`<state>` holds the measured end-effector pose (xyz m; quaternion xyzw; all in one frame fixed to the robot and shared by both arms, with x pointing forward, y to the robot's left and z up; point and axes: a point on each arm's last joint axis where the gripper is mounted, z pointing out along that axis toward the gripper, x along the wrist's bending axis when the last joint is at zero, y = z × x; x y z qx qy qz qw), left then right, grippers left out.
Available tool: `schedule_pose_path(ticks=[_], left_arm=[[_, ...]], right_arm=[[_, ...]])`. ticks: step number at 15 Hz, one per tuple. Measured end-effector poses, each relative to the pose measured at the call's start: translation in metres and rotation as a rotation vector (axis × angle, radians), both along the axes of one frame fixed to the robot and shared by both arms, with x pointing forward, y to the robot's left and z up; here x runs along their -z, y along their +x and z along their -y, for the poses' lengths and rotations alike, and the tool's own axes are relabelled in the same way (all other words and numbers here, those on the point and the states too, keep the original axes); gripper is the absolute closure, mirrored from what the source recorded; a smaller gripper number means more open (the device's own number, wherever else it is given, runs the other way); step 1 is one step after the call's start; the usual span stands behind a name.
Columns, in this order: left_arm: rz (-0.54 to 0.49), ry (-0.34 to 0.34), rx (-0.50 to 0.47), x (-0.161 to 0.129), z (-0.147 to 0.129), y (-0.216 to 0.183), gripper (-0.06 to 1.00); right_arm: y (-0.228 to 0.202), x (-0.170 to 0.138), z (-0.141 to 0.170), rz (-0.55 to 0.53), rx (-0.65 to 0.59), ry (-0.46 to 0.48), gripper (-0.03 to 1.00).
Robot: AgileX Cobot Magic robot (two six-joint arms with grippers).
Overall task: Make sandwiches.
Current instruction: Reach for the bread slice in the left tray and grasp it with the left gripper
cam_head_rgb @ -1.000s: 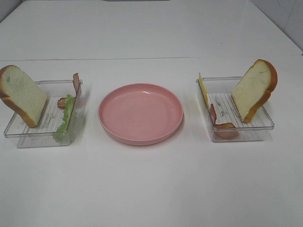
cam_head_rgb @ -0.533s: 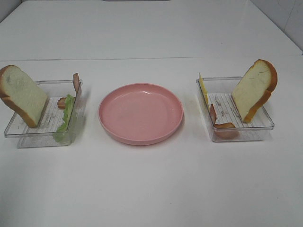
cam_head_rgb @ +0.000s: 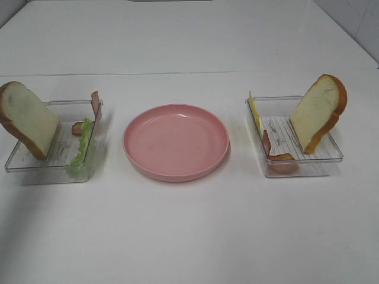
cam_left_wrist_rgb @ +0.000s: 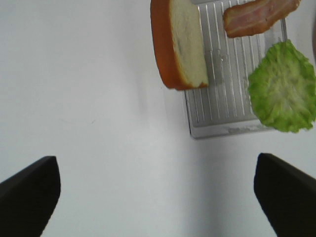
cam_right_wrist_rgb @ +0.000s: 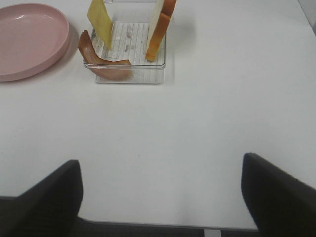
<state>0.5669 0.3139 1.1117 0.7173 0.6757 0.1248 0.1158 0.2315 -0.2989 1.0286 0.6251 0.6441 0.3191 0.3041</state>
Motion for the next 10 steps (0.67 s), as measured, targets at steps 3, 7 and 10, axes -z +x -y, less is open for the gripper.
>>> schedule_pose_path(ticks=[3, 7, 10], left_arm=[[-0.059, -0.02, 0.021, 0.04, -0.002, 0.07, -0.04], [-0.099, -0.134, 0.019, 0.076, -0.008, 0.103, -0.04], [-0.171, -0.181, 0.022, 0.111, -0.011, 0.114, -0.04]], right_arm=[[0.0, 0.0, 0.0, 0.0, 0.0, 0.0, 0.12], [0.0, 0.0, 0.0, 0.0, -0.001, -0.001, 0.12], [0.0, 0.0, 0.0, 0.0, -0.006, -0.007, 0.12]])
